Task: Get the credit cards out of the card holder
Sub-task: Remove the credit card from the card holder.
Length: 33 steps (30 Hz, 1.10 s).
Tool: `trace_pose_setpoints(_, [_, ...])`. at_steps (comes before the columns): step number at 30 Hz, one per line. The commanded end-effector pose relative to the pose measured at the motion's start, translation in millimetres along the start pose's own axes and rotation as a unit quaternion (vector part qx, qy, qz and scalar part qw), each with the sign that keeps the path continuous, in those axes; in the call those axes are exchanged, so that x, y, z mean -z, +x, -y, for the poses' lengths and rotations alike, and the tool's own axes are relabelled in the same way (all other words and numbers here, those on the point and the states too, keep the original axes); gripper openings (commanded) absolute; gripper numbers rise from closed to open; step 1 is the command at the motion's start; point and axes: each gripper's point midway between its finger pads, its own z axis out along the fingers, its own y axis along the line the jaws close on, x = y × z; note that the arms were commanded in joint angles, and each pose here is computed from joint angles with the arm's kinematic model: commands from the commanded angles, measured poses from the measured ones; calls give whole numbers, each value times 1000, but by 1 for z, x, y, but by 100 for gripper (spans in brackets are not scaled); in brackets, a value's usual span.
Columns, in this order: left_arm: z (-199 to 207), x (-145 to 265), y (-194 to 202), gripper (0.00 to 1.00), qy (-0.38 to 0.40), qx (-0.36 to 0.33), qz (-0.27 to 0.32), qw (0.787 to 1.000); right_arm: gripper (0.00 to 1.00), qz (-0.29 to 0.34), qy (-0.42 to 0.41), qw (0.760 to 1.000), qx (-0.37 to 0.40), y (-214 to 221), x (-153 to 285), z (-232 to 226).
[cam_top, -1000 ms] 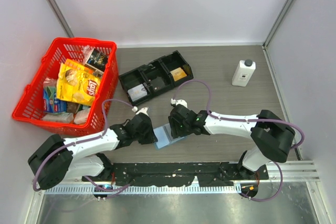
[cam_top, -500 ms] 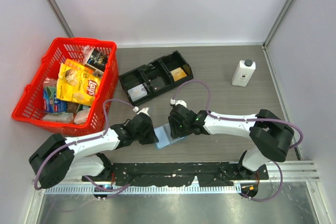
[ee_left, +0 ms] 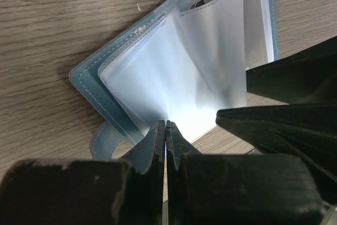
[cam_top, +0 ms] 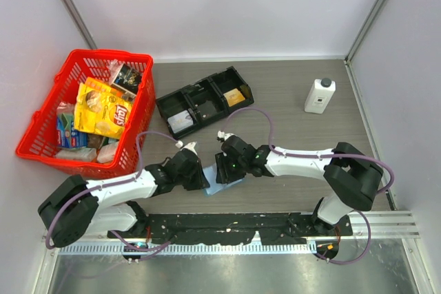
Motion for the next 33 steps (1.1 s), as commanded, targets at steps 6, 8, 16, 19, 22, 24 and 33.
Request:
trace_pose_setpoints(6, [-26, 2, 17, 4, -30, -1, -13, 999, 42, 20, -134, 990, 34, -25, 9, -62])
trace_pose_setpoints(8, [-24, 5, 12, 9, -26, 6, 1, 1000, 42, 14, -148, 988, 48, -23, 10, -70])
trace_pose_setpoints(16, [-24, 30, -21, 25, -32, 32, 97, 994, 43, -22, -151, 985, 81, -7, 0, -78])
trace_pose_setpoints(19, [-22, 50, -37, 29, -31, 43, 142, 988, 44, -23, -147, 985, 87, -8, -2, -76])
trace_pose_setpoints(22, [-21, 69, -52, 30, -24, 55, 184, 981, 48, -33, -142, 984, 99, -7, -4, -75])
trace_pose_setpoints(24, [-13, 80, -62, 32, -9, 59, 208, 976, 49, -43, -142, 983, 105, -5, -6, -75])
trace_pose_setpoints(33, [39, 100, -88, 36, 50, 52, 214, 974, 52, 32, -86, 992, 86, -55, 26, -41])
